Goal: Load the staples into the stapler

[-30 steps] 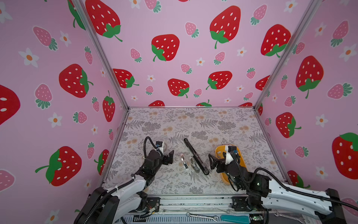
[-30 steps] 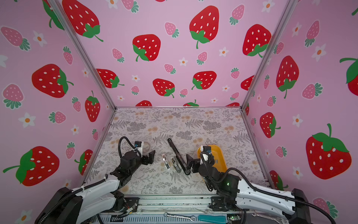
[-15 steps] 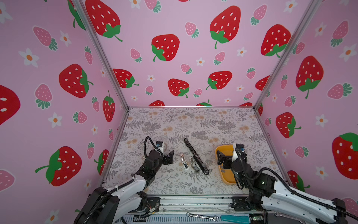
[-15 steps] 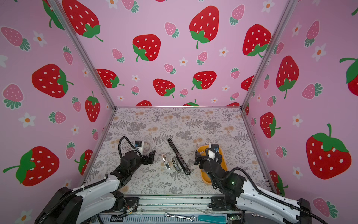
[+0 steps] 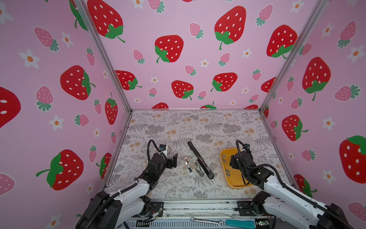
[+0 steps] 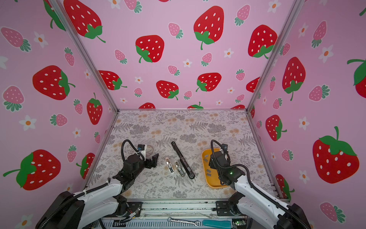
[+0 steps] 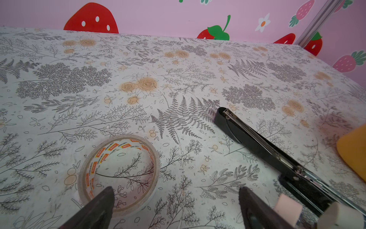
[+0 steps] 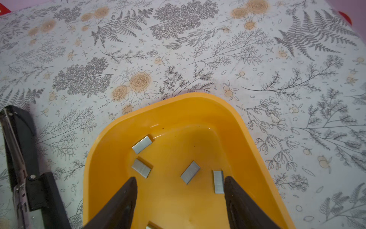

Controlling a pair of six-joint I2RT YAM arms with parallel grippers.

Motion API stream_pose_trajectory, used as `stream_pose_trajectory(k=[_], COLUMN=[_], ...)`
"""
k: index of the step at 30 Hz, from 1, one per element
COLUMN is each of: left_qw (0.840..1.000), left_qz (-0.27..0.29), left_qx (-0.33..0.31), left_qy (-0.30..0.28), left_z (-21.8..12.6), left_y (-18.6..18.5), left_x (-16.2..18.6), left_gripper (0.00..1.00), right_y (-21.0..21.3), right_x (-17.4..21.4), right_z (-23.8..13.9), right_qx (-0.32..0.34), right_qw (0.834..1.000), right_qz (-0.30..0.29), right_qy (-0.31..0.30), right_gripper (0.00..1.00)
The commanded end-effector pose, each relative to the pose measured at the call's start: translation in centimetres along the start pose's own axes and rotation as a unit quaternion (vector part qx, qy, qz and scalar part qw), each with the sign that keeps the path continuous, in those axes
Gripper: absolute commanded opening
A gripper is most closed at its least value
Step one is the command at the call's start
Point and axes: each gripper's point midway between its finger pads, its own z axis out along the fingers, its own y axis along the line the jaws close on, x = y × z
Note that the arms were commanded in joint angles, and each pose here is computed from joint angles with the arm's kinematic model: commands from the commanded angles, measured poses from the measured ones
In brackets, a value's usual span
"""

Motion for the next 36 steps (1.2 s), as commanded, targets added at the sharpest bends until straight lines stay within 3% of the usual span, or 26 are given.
stream_pose_trajectory(k=[1,4,9,15,20,25,36], left_qw=[0.999,0.999,0.999,0.998,0.998,0.998,0.998], left_qz=[0.004,0.005,0.013,0.022,0.027,0.026,0.026], left_qx=[-0.007,-0.012,-0.028,-0.045,-0.045,-0.046,-0.042], left_qy=[-0.038,-0.042,-0.045,-0.045,-0.035,-0.034,-0.029], left_z=[0.1,0.4,1.1,1.8,2.4,2.5,2.5], left_y=[-0.2,-0.1,0.2,0.7,0.5,0.6,0.5], left_x=[-3.0,-3.3,-3.8,-4.3,-4.2,-4.1,-4.0], left_gripper=[0.99,0.99,0.99,0.99,0.99,0.99,0.99], right_y=[1.2,1.7,2.7,3.8,4.4,4.5,5.1], right_x=[0.4,1.1,1.4,1.4,2.1,2.5,3.9], right_z=[1.3,2.6,4.3,5.5,4.9,4.9,6.3], right_qx=[-0.04,-0.048,-0.059,-0.061,-0.08,-0.085,-0.087], right_qw=[0.999,0.998,0.996,0.995,0.993,0.992,0.989], right_qz=[0.002,0.005,0.025,0.019,0.007,-0.007,-0.011], right_qy=[0.024,0.046,0.057,0.075,0.091,0.095,0.117], right_gripper=[0.61,0.52,0.52,0.41,0.41,0.49,0.47])
